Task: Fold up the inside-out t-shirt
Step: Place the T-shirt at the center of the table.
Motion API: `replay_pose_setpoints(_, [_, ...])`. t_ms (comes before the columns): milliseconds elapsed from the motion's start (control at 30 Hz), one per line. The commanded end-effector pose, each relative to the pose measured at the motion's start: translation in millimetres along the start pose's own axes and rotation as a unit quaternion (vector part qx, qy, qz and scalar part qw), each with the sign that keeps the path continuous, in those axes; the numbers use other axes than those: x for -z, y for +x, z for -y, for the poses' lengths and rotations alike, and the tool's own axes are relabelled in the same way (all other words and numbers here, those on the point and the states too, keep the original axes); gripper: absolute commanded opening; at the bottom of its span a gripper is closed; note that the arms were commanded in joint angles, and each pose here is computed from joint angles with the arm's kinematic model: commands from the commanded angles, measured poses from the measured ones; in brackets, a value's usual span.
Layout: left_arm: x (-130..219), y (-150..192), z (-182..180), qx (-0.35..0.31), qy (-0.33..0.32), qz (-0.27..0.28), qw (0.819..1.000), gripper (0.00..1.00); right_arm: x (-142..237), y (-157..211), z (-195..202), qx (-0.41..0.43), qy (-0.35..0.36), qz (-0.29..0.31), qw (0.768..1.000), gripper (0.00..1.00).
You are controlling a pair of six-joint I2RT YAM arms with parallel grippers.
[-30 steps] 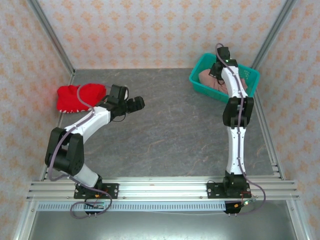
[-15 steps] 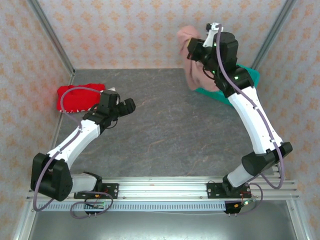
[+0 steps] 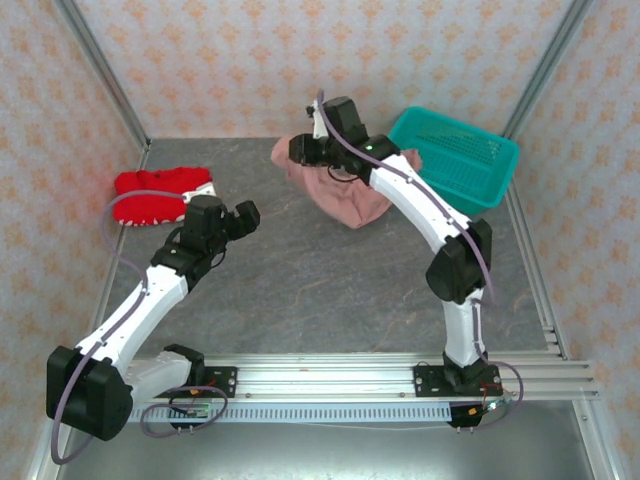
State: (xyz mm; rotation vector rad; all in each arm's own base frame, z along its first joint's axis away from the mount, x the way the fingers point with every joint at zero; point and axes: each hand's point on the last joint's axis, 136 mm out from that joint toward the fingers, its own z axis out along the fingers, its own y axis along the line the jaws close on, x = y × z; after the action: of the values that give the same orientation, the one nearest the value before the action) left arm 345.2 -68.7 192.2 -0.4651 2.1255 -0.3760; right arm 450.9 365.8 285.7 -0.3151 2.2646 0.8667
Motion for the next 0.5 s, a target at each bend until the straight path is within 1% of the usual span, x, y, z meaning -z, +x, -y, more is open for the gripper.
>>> replay_pose_setpoints(0, [-7.4,1.8,30.1,0.012,0.083,0.005,0.996,0.94,40.6,-21.7,8.0,-0.002,0.015,0.015,1.000,0.54])
replay_pose_setpoints(33, [-12.8,4.7,36.9,0.014,0.099,-0.002,0.995,0.94,51.8,-26.9,26.0,-0.007,0.038,0.026,0.999,0.64])
replay_pose_setpoints(100, [-27.0,13.3,48.8,0.012,0.112,-0.023,0.993,0.95,74.4,-33.9,65.0,-0.020,0.088,0.051,0.995,0.72])
replay_pose_setpoints(167, [-44.6,23.6,61.5,-0.005,0.108,-0.048,0.993,0.95,98.9,-38.8,110.0,-0.029,0.154,0.078,0.985,0.74])
replay_pose_setpoints(233, [-67.8,37.1,73.2,-0.032,0.089,-0.083,0.992,0.95,129.7,-37.6,168.1,-0.042,0.249,0.091,0.963,0.76])
replay_pose_setpoints(267, [-80.0,45.0,72.5,-0.044,0.068,-0.100,0.992,0.95,143.4,-35.8,194.6,-0.050,0.289,0.094,0.951,0.77])
replay_pose_setpoints(333, [-105.1,57.6,61.8,-0.059,0.008,-0.128,0.990,0.94,174.2,-24.7,251.7,-0.054,0.390,0.082,0.915,0.80])
replay_pose_setpoints(400, [-123.4,65.5,46.8,-0.087,-0.036,-0.138,0.986,0.94,189.9,-8.8,288.5,-0.034,0.446,0.047,0.893,0.83])
replay_pose_setpoints(433, [-132.2,71.4,39.7,-0.095,-0.054,-0.146,0.983,0.94,191.8,-0.2,301.3,-0.018,0.461,0.025,0.887,0.86])
replay_pose_setpoints(467, [-138.9,74.8,35.8,-0.100,-0.066,-0.152,0.981,0.93,189.7,7.3,309.5,-0.002,0.463,0.004,0.886,0.87])
